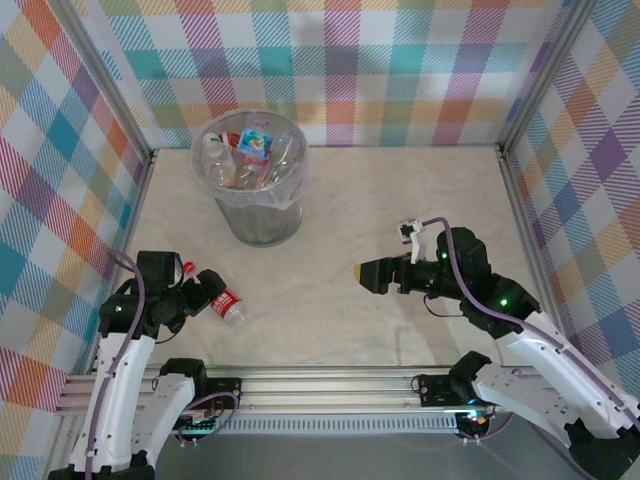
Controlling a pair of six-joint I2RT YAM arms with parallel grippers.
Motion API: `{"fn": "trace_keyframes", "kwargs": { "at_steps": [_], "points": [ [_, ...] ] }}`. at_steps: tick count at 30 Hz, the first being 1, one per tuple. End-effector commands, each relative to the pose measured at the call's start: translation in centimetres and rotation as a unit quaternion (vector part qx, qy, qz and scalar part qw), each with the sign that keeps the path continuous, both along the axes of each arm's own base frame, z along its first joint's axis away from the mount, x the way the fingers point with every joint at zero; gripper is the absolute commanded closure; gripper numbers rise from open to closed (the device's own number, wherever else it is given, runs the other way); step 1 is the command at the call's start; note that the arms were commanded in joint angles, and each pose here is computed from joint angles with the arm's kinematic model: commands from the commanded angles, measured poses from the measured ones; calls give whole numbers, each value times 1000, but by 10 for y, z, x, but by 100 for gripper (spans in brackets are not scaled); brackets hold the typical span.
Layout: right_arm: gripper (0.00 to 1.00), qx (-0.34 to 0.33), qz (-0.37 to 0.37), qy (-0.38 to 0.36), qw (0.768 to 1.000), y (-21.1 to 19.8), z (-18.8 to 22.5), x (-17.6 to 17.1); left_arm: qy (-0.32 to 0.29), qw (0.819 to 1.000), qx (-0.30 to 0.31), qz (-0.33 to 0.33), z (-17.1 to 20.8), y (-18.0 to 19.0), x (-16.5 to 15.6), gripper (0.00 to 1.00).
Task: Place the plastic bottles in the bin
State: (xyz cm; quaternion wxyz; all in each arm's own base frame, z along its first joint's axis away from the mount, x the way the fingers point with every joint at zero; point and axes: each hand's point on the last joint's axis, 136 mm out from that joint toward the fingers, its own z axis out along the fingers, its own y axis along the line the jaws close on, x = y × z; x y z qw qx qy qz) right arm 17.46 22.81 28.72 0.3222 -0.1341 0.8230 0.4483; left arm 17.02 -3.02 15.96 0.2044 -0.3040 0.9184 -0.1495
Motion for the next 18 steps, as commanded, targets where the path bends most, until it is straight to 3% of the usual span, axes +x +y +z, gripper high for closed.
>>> {"fn": "trace_keyframes", "kwargs": {
  "at_steps": [1,18],
  "points": [
    [0,1,12,-5,1000,2,-2,-1,-6,1000,-8,21,-11,-1,12,6],
    [0,-3,9,17,1000,2,-15,-3,31,999,-37,17,-90,-15,60,10]
  ]
}}
